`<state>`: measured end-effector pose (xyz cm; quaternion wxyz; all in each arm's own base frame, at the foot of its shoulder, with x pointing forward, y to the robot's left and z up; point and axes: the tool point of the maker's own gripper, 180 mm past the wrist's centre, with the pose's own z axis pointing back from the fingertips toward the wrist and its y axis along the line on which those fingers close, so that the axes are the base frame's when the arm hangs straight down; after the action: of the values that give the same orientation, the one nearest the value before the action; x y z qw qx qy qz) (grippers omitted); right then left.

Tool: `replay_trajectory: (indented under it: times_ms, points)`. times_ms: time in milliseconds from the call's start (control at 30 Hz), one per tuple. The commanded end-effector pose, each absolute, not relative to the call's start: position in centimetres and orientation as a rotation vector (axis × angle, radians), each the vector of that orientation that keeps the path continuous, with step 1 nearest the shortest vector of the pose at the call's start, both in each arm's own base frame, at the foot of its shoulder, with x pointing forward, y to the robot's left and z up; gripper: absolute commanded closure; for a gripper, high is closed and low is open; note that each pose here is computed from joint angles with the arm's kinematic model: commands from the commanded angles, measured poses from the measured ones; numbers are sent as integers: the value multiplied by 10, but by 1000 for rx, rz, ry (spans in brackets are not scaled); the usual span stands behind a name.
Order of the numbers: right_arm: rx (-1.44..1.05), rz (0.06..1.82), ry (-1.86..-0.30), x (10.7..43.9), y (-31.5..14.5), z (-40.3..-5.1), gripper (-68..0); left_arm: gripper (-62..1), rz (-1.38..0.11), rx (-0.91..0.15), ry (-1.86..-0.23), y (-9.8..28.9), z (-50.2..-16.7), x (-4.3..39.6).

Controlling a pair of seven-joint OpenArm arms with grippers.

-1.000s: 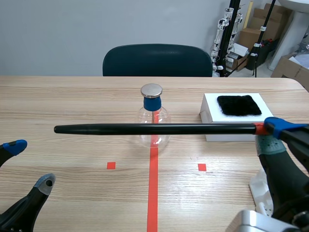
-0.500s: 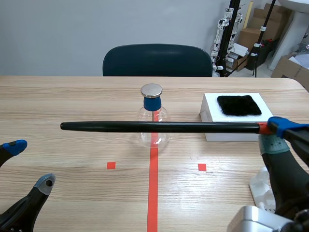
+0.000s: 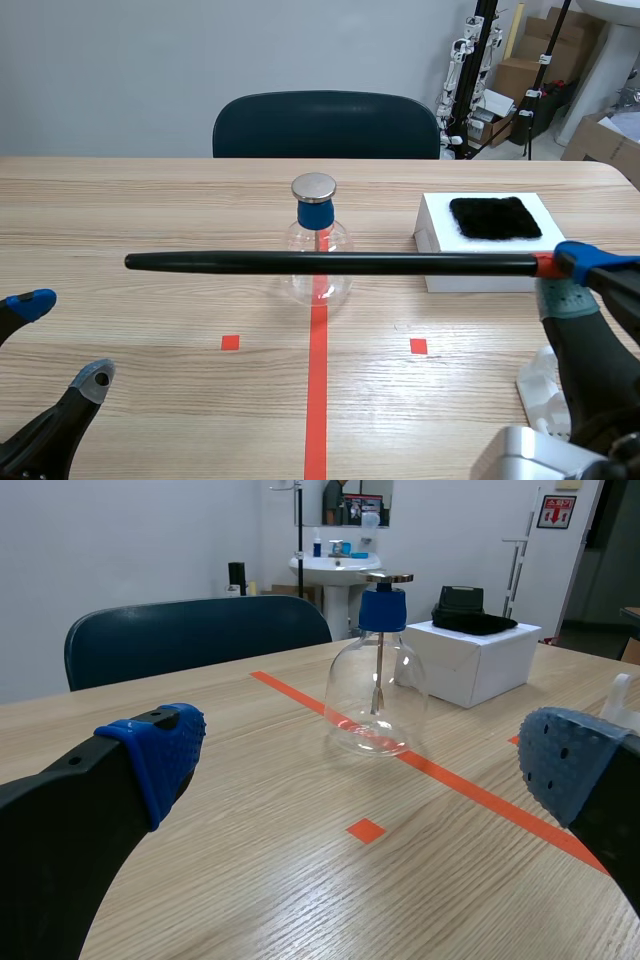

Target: Do the electroscope experiment. pick up the black charging rod

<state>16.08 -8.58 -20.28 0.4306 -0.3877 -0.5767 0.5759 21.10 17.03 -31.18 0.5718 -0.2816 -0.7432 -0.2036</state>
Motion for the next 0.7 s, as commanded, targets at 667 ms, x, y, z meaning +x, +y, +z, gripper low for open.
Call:
replay_trajectory:
  times_ms: [667]
  points:
    - [-978,1432,-1497,162,-82,-194,-25,-623,-477,-660,-1777,171,-304,214]
